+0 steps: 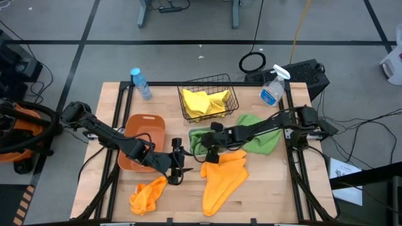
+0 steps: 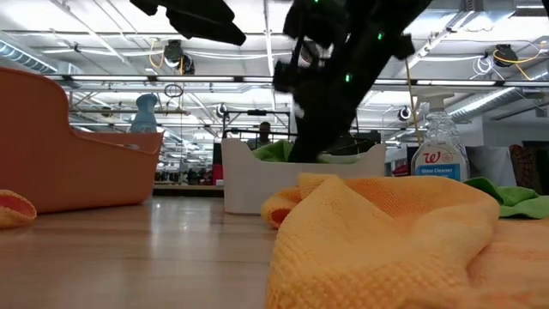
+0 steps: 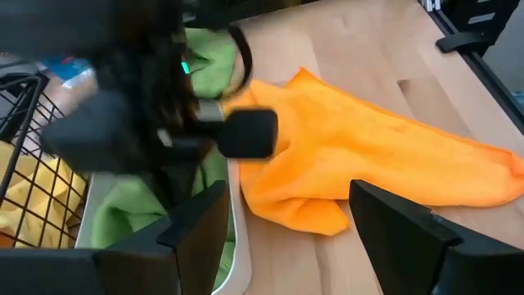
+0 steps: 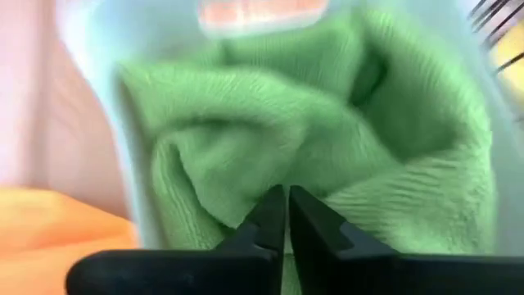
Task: Sort microfiber towel by color & place in baskets
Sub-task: Put the top green towel into the white bin, then put the green towel into the white bin
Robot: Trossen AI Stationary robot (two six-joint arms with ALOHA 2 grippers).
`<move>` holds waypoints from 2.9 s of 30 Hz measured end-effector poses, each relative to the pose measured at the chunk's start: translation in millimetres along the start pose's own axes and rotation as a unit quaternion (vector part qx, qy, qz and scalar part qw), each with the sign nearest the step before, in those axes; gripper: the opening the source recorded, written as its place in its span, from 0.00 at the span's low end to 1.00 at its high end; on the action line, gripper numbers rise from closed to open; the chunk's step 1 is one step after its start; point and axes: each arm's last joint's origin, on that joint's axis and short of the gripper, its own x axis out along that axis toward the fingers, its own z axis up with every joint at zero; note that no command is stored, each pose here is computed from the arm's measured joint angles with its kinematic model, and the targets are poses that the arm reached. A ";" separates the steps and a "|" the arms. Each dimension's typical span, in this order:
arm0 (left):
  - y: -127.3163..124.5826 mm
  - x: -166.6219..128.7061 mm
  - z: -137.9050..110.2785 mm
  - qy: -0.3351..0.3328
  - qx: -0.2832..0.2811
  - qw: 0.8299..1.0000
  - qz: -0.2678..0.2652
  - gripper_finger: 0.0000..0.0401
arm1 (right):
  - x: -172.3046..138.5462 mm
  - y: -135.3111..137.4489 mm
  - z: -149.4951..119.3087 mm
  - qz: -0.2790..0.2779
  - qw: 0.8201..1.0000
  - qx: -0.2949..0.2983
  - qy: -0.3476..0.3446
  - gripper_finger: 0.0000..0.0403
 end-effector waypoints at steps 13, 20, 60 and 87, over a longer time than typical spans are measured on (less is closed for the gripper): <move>-9.3 -2.8 -6.4 0.006 0.006 1.000 -0.003 0.64 | -88.8 0.1 -14.1 -0.057 0.996 0.015 0.067 0.22; -13.1 -3.0 -13.5 0.013 -0.005 1.000 -0.001 0.64 | -102.2 0.1 -85.3 -0.179 0.961 0.042 0.208 0.23; -13.2 -2.6 -5.6 -0.026 -0.020 0.999 0.000 0.64 | -93.8 -40.5 -206.3 -0.159 0.953 0.169 0.194 0.88; -7.8 10.6 3.1 -0.076 -0.004 0.997 0.015 0.64 | -132.0 -1.4 -144.6 -0.148 0.974 0.156 0.076 0.02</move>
